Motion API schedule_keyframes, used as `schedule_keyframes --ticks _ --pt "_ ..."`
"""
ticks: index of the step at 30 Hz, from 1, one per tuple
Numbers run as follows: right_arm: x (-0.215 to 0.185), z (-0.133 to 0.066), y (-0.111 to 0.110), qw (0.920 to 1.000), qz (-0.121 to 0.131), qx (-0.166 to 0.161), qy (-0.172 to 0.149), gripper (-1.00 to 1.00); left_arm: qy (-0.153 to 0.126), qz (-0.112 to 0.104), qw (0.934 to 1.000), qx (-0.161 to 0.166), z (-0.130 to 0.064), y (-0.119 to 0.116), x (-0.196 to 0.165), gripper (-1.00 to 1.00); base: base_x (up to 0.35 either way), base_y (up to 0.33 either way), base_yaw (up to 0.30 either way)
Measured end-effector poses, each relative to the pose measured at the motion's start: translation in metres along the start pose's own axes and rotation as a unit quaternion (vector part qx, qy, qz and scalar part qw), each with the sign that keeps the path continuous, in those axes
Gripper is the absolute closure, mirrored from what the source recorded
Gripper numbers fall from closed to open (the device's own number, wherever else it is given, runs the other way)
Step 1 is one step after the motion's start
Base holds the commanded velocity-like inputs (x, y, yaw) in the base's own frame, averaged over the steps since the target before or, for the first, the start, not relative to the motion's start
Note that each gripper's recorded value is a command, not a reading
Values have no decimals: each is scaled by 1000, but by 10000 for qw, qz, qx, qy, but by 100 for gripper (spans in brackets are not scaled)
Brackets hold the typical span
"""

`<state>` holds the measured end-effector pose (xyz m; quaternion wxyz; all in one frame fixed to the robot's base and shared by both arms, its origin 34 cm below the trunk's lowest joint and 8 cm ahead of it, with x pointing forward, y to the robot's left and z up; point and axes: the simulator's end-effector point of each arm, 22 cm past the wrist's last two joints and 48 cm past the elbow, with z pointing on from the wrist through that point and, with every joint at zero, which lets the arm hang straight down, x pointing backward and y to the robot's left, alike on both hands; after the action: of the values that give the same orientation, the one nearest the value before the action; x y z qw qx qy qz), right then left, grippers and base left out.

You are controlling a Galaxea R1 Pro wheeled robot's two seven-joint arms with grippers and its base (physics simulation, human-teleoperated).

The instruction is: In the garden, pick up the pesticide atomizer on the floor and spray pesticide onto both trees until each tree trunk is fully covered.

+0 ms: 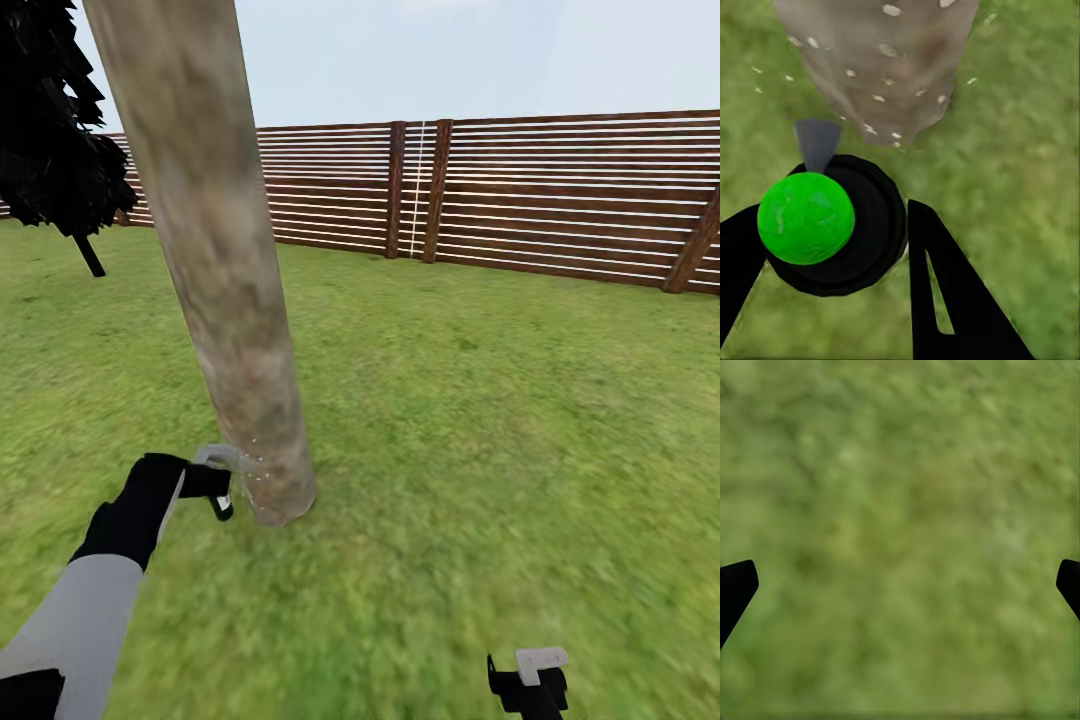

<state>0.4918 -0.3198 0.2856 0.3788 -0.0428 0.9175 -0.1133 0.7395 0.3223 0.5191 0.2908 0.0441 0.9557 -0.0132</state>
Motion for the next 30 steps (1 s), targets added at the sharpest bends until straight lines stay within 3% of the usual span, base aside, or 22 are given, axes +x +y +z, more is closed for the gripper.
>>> schedule_keyframes --ticks 7,11,14,16,19,30 --pt "0 0 0 10000 1 1 0 -100 -128 -45 9996 -230 -15 33 -19 100 0 0 0" --pt "0 0 0 10000 -4 -3 0 -100 -135 -35 9998 -129 -13 20 -21 100 0 0 0" --pt "0 0 1 10000 -2 -14 -1 -100 -174 138 9997 28 -11 -7 -29 100 -47 0 0" --pt "0 0 1 10000 -2 -14 1 -100 -292 237 9993 -25 -16 -8 -37 100 -167 0 125" --pt "0 0 2 10000 -1 -15 -4 -100 -167 183 9997 -38 -16 -7 -30 100 -15 -40 155" --pt "0 0 1 10000 0 -8 -3 -100 -155 173 9997 -103 -16 -3 -29 100 -1 -252 8"
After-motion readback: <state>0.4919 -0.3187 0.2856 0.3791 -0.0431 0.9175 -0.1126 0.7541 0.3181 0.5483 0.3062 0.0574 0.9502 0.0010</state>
